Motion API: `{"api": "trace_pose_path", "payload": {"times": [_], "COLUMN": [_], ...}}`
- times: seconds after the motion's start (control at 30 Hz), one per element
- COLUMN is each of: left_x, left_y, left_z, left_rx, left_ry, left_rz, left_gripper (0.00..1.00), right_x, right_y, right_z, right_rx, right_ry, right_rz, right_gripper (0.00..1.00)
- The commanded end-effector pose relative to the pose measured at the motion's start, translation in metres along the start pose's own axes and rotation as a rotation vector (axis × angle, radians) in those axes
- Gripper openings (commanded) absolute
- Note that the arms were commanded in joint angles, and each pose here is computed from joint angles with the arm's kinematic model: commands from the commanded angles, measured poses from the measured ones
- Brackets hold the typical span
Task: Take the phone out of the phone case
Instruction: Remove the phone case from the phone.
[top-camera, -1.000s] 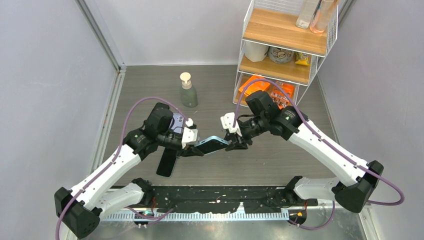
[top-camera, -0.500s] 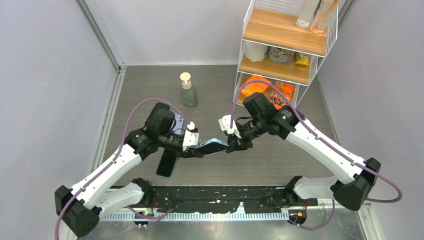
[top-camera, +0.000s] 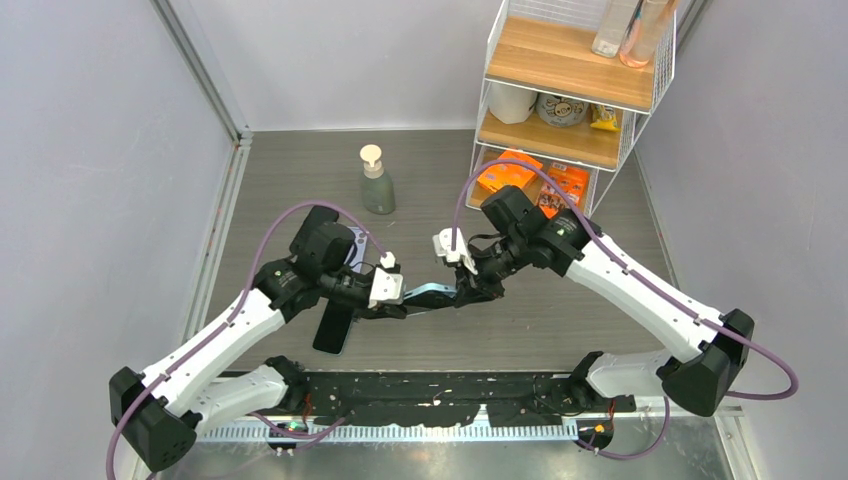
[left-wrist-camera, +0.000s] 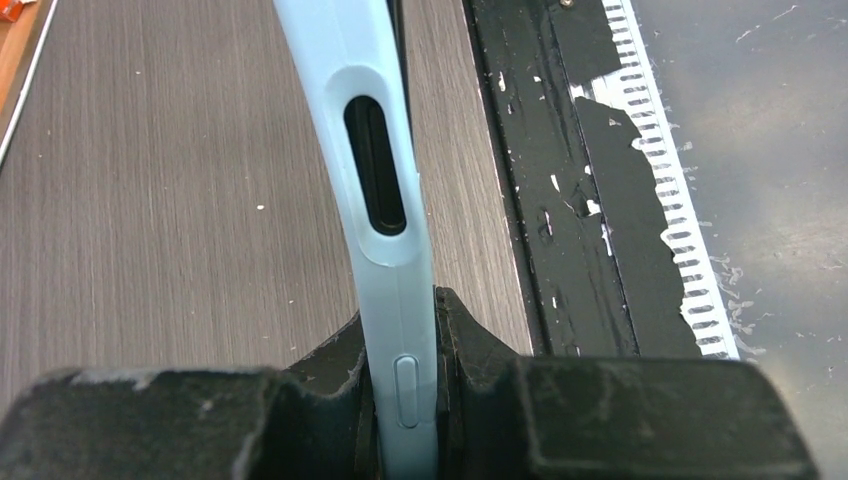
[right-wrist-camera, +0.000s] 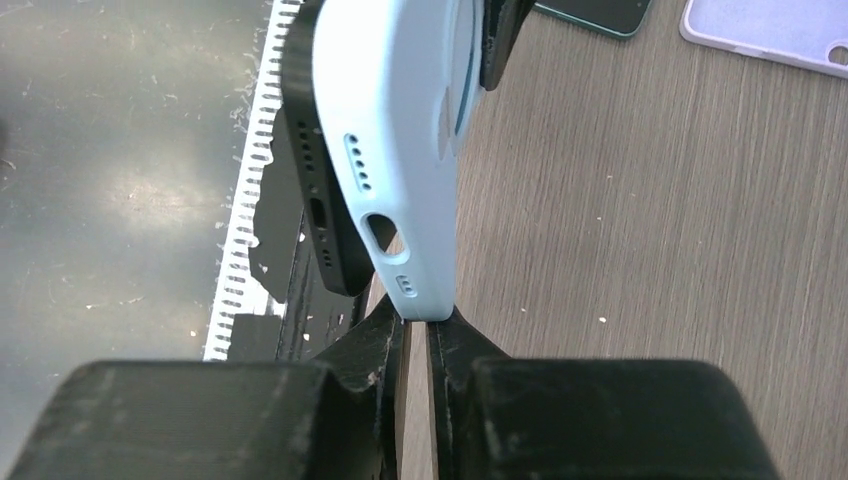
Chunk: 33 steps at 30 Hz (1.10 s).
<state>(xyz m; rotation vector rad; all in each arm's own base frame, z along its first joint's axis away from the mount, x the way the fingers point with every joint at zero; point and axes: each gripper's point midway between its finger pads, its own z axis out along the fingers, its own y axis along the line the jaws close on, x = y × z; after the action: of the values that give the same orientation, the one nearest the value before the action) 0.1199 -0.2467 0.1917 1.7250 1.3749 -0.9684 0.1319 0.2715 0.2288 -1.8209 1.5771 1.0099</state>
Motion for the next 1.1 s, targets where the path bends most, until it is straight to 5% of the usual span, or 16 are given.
{"api": "trace_pose_path", "payload": {"times": [0.0, 0.67, 1.07], "left_x": [-0.02, -0.012, -0.022], "left_y": [-0.02, -0.005, 0.029], "left_z": [0.006, 0.005, -0.016], "left_rx": [0.108, 0.007, -0.165], "left_ry": [-0.069, -0.034, -0.1], "left_rz": [0.082, 0.106, 0.018], "left_gripper": [0.0, 0.0, 0.0], "right_x": [-0.055, -0.065, -0.045], "right_y": [-0.046, -0.088, -0.053], "right_z": [-0.01, -0.01, -0.023], "right_rx": [0.173, 0.316, 0.252], "right_ry": [-0.138, -0.132, -0.084], "right_rz": [-0.112, 0.014, -0.104], "right_gripper": [0.16, 0.18, 0.47]}}
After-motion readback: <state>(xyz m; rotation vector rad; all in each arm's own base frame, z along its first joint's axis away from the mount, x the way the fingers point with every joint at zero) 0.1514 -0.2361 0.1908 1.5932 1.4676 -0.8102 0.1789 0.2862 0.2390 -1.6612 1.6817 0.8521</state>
